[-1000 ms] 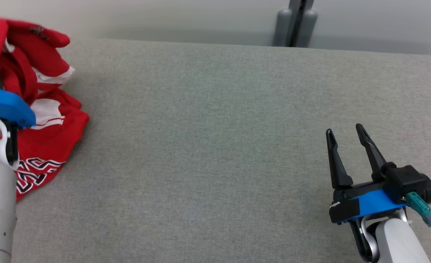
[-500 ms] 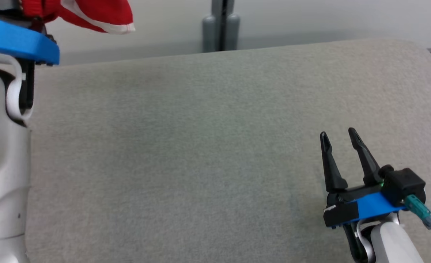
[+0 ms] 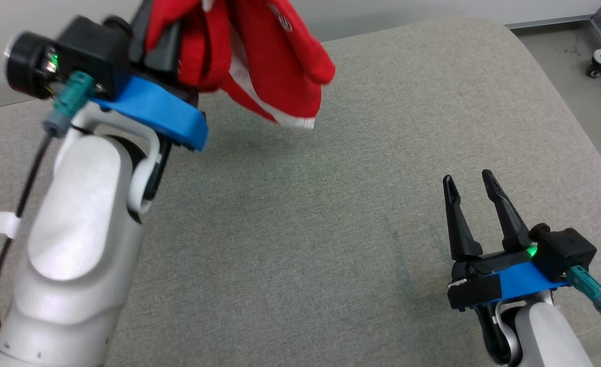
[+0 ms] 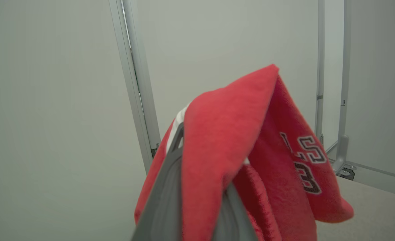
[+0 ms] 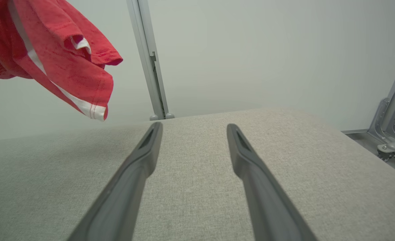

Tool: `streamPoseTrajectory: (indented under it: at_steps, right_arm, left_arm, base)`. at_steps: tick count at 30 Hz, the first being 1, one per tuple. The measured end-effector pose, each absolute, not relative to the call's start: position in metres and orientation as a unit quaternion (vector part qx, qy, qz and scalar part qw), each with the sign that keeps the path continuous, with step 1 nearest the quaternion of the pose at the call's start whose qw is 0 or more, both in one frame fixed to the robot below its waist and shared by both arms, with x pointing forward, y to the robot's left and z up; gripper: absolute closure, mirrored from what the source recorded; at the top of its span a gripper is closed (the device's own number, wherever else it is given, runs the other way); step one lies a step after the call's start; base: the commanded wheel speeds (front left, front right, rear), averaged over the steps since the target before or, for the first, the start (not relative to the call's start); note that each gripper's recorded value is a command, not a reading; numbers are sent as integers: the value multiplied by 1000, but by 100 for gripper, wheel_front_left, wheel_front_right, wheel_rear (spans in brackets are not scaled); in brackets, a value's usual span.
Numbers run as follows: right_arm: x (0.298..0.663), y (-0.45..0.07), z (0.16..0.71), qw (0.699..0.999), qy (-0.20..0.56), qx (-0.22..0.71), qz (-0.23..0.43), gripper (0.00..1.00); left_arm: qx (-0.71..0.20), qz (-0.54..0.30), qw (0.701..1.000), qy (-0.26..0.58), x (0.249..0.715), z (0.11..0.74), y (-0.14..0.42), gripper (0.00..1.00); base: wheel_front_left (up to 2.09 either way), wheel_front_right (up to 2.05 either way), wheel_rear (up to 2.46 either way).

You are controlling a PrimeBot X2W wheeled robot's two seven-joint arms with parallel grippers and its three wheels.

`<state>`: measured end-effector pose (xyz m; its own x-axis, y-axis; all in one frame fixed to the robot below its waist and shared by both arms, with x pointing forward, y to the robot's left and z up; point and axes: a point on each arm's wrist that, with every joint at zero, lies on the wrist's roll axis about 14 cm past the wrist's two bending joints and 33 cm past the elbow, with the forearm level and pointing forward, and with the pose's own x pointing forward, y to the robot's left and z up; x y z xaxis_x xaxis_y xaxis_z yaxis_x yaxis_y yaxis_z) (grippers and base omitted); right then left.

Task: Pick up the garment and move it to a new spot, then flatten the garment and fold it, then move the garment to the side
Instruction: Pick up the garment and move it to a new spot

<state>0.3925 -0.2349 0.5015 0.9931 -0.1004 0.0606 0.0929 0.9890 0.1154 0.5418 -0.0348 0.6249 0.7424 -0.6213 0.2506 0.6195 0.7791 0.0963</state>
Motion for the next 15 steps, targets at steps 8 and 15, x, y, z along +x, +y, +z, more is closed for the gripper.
streamPoseTrajectory:
  at_steps: [8,15]
  right_arm:
    - [400,-230,499,997,-31,57,-41,0]
    - [407,-219,500,998,-33,56,-24,0]
  left_arm:
    - [3,-356,935,14,505,501,-39,100]
    - [-2,-368,923,112,452,430,-37,100]
  base:
    - [0,0,0]
    - [0,0,0]
